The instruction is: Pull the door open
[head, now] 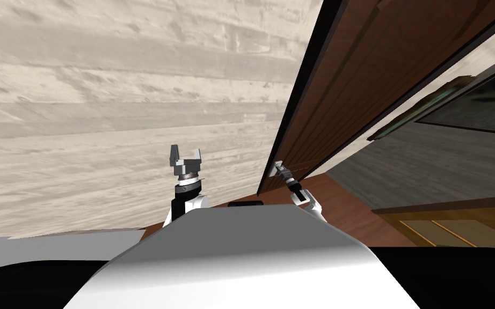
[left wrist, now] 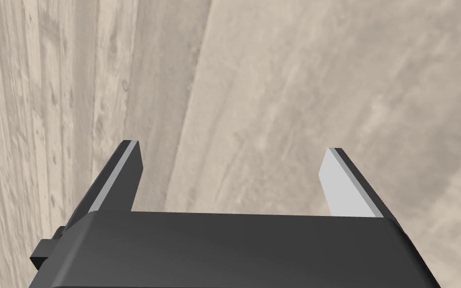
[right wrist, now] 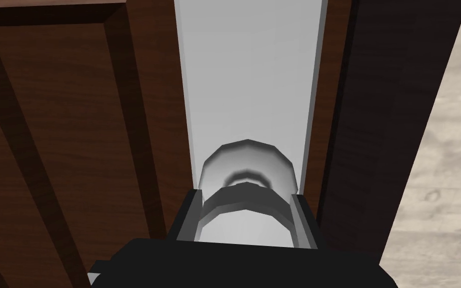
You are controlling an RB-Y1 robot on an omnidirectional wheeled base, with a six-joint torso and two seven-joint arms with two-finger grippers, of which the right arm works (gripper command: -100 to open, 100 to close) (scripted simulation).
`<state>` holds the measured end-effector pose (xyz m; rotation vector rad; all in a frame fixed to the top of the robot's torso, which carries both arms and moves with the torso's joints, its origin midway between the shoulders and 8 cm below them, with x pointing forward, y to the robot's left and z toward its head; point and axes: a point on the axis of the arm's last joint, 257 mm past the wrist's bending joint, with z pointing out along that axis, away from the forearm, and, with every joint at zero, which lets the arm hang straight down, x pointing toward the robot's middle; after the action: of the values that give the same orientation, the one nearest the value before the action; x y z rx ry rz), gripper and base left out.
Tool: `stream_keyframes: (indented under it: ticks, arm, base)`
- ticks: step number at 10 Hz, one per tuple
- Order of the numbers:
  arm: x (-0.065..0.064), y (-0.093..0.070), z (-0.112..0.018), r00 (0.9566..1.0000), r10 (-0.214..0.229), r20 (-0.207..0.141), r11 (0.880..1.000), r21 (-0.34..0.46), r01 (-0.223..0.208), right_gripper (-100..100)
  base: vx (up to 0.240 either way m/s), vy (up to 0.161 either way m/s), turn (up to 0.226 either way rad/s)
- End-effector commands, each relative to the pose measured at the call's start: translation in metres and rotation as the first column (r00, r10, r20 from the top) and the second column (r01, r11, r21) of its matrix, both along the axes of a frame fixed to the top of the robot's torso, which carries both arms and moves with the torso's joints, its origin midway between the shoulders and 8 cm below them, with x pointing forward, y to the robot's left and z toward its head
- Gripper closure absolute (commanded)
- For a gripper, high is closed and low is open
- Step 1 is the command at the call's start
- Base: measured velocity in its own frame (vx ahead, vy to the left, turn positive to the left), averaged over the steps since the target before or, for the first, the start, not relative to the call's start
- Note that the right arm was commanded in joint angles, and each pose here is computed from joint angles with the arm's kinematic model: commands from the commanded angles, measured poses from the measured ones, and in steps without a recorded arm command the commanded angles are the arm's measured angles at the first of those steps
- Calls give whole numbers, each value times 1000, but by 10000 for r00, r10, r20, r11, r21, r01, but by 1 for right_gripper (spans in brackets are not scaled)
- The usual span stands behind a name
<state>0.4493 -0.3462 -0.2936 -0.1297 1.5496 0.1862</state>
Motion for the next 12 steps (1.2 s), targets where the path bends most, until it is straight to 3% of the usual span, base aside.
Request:
stream_keyframes:
  ticks: [1, 4, 7, 9, 11, 12]
  arm:
    - [-1, 3, -2, 10000, 51, -18, 10000, 29, -51, 100]
    - [-1, 3, -2, 10000, 51, -18, 10000, 29, -51, 100]
    - [5, 3, 2, 10000, -18, -92, 9950, 994, 27, 100]
    - [8, 4, 3, 9999, -31, -169, 9846, 1749, 60, 100]
    - [12, 6, 4, 9997, -40, -250, 9654, 2605, 104, 100]
    - [12, 6, 4, 9996, -35, -264, 9635, 2676, 104, 100]
  base:
    - [-7, -9, 19]
    - [0, 0, 0]
    - [-54, -35, 46]
    - [-78, -46, 54]
    - [-77, -48, 54]
    - [-57, -43, 33]
